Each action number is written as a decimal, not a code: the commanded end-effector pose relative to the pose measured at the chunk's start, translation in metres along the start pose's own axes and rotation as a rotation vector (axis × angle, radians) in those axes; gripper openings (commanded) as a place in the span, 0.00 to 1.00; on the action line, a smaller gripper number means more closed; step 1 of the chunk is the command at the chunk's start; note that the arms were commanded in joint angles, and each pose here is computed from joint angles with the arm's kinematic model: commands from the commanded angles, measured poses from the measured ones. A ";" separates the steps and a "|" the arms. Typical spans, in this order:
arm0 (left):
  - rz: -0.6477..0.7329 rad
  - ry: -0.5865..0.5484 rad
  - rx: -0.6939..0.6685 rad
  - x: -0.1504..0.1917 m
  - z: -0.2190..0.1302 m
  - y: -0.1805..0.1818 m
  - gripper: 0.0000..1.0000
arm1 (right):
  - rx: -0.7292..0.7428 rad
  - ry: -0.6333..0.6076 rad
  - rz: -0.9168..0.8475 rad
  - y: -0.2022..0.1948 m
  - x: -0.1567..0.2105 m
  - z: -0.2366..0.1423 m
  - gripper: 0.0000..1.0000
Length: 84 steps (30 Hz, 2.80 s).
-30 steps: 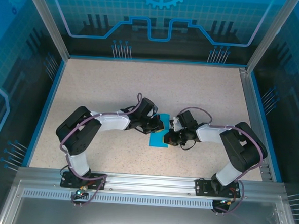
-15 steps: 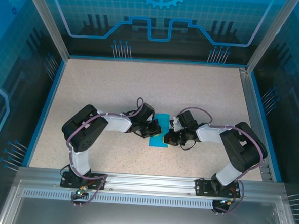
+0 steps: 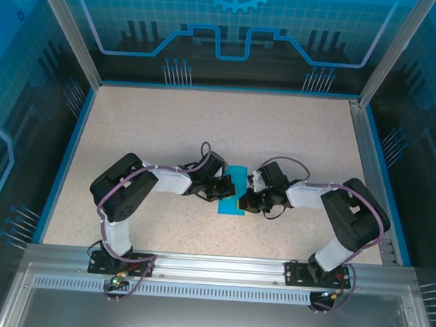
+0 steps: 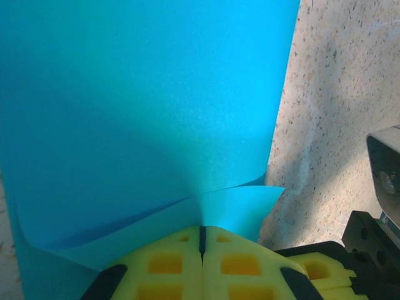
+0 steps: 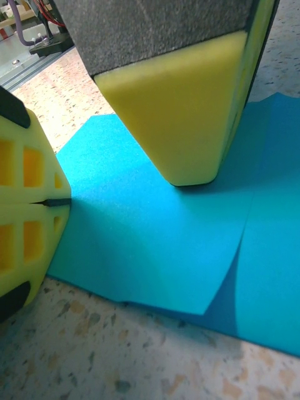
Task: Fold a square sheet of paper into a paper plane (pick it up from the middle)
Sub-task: Fold the triangle a second time at the center of the table.
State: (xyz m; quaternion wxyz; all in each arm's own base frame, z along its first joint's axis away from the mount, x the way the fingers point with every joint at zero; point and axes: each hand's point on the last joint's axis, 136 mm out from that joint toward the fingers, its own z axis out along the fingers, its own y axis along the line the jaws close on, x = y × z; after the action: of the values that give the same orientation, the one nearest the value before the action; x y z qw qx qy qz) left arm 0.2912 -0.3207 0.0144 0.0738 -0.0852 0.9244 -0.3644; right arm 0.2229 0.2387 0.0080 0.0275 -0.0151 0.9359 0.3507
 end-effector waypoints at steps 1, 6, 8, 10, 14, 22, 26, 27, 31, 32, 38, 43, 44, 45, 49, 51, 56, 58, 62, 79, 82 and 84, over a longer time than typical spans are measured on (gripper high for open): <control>0.018 -0.065 -0.099 -0.010 0.001 0.032 0.00 | 0.158 0.079 0.103 -0.045 0.032 0.001 0.00; 0.005 -0.090 -0.092 -0.019 -0.003 0.042 0.00 | 0.167 0.078 0.112 -0.049 0.035 0.002 0.00; 0.002 -0.097 -0.085 -0.021 -0.005 0.044 0.00 | 0.168 0.080 0.116 -0.050 0.035 0.002 0.00; 0.004 -0.099 -0.089 -0.022 -0.005 0.046 0.00 | 0.173 0.076 0.118 -0.052 0.036 0.002 0.00; 0.002 -0.107 -0.092 -0.026 -0.008 0.049 0.00 | 0.174 0.077 0.124 -0.053 0.036 0.002 0.00; -0.004 -0.122 -0.094 -0.032 -0.013 0.056 0.00 | 0.172 0.077 0.124 -0.052 0.035 0.002 0.00; -0.004 -0.123 -0.085 -0.035 -0.015 0.056 0.00 | 0.169 0.073 0.122 -0.051 0.034 0.001 0.00; -0.002 -0.123 -0.086 -0.036 -0.016 0.056 0.00 | 0.170 0.072 0.123 -0.051 0.034 0.001 0.00; -0.008 -0.132 -0.092 -0.040 -0.020 0.061 0.00 | 0.167 0.072 0.123 -0.050 0.033 0.002 0.00; -0.011 -0.133 -0.094 -0.041 -0.021 0.063 0.00 | 0.168 0.072 0.123 -0.050 0.034 0.002 0.00; -0.004 -0.146 -0.082 -0.049 -0.027 0.062 0.00 | 0.157 0.072 0.123 -0.049 0.033 0.003 0.00; 0.010 -0.153 -0.068 -0.053 -0.030 0.057 0.00 | 0.148 0.069 0.122 -0.047 0.031 0.003 0.00; 0.010 -0.152 -0.066 -0.054 -0.031 0.056 0.00 | 0.148 0.069 0.123 -0.047 0.031 0.003 0.00; 0.014 -0.153 -0.058 -0.054 -0.033 0.053 0.00 | 0.145 0.069 0.123 -0.046 0.031 0.003 0.00; 0.054 -0.172 -0.038 -0.058 -0.046 0.038 0.00 | 0.141 0.065 0.122 -0.045 0.029 0.003 0.00; 0.062 -0.182 0.003 -0.059 -0.054 0.025 0.00 | 0.135 0.063 0.121 -0.043 0.028 0.003 0.00; 0.105 -0.143 0.091 -0.047 -0.065 -0.006 0.00 | 0.124 0.051 0.111 -0.037 0.024 0.000 0.00; 0.114 -0.103 0.114 -0.038 -0.062 -0.014 0.00 | 0.123 0.045 0.108 -0.036 0.023 -0.001 0.00; 0.122 -0.016 0.138 -0.018 -0.049 -0.023 0.00 | 0.125 0.042 0.105 -0.035 0.021 -0.002 0.00; 0.038 0.039 -0.069 -0.003 -0.013 0.040 0.00 | -0.026 -0.029 0.016 0.019 -0.004 -0.019 0.00; 0.043 0.040 -0.072 -0.004 -0.013 0.039 0.00 | -0.050 -0.039 -0.019 0.037 -0.013 -0.020 0.01; 0.042 0.042 -0.074 -0.003 -0.013 0.040 0.00 | -0.042 -0.039 -0.028 0.042 -0.019 -0.017 0.01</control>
State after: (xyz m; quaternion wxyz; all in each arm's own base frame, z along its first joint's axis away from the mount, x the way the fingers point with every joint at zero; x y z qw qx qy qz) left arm 0.2920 -0.2949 0.0147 0.0690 -0.0527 0.9240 -0.3724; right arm 0.2328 0.2477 0.0372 0.0466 -0.0128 0.9305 0.3631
